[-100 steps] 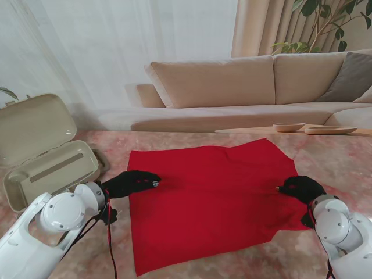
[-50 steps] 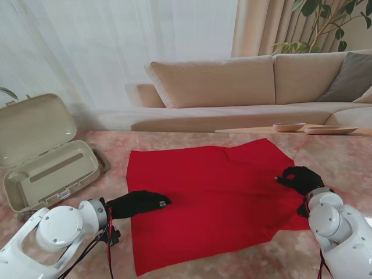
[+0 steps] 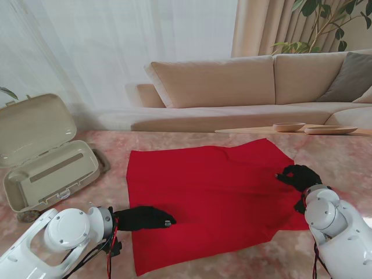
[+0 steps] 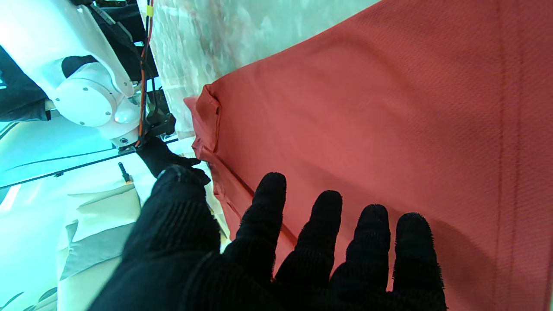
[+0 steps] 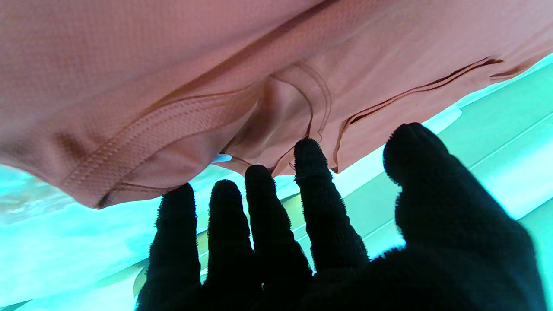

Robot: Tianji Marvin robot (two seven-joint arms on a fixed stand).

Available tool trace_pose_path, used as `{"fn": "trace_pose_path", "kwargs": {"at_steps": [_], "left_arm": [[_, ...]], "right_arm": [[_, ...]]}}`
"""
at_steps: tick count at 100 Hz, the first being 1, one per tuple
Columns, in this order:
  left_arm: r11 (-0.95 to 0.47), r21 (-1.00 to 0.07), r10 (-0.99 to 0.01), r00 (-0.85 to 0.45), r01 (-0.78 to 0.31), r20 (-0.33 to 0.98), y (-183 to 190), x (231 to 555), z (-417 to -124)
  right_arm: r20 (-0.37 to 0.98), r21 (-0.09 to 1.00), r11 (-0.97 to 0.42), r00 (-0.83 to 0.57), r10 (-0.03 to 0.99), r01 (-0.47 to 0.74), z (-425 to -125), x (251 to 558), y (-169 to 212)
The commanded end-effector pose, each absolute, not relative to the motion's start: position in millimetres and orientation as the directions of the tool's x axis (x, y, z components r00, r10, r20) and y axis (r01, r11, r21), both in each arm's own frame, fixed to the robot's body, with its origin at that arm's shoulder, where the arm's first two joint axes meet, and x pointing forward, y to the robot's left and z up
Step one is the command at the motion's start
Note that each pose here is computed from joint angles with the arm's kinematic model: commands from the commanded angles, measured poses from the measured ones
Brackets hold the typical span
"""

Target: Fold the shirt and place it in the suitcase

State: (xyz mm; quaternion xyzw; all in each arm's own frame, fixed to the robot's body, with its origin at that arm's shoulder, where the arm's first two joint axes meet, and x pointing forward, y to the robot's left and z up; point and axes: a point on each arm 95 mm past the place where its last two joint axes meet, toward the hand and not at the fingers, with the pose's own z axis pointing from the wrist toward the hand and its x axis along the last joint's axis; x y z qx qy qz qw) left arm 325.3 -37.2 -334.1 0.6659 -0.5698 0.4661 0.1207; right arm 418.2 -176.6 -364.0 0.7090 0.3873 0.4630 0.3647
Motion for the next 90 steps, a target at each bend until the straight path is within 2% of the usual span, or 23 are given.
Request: {"fn": "trace_pose_path", "kwargs": {"at_steps": [1, 37, 56, 90], "left_arm": [[-0.316, -0.360, -0.661, -0.068, -0.878, 0.747, -34, 322, -342], [-0.226, -0.411, -0.741, -0.118, -0.883, 0.661, -30, 316, -348], [-0.166, -0.477, -0.802, -0.164, -0.863, 0.575, -20, 310, -350], [-0.135, -0.504, -0.854, -0.158, -0.853, 0.496, -1, 309, -356]], "right_arm": [[0.371, 0.866, -0.439, 0.284, 0.884, 0.238, -372, 414, -175], [0.349, 0.860, -0.432, 0.304, 0.886, 0.270, -378, 415, -176], [0.349, 0.851, -0.440, 0.318, 0.881, 0.288, -384, 415, -176], [0.347, 0.850, -0.433, 0.301, 0.888, 0.301, -380, 411, -173]]}}
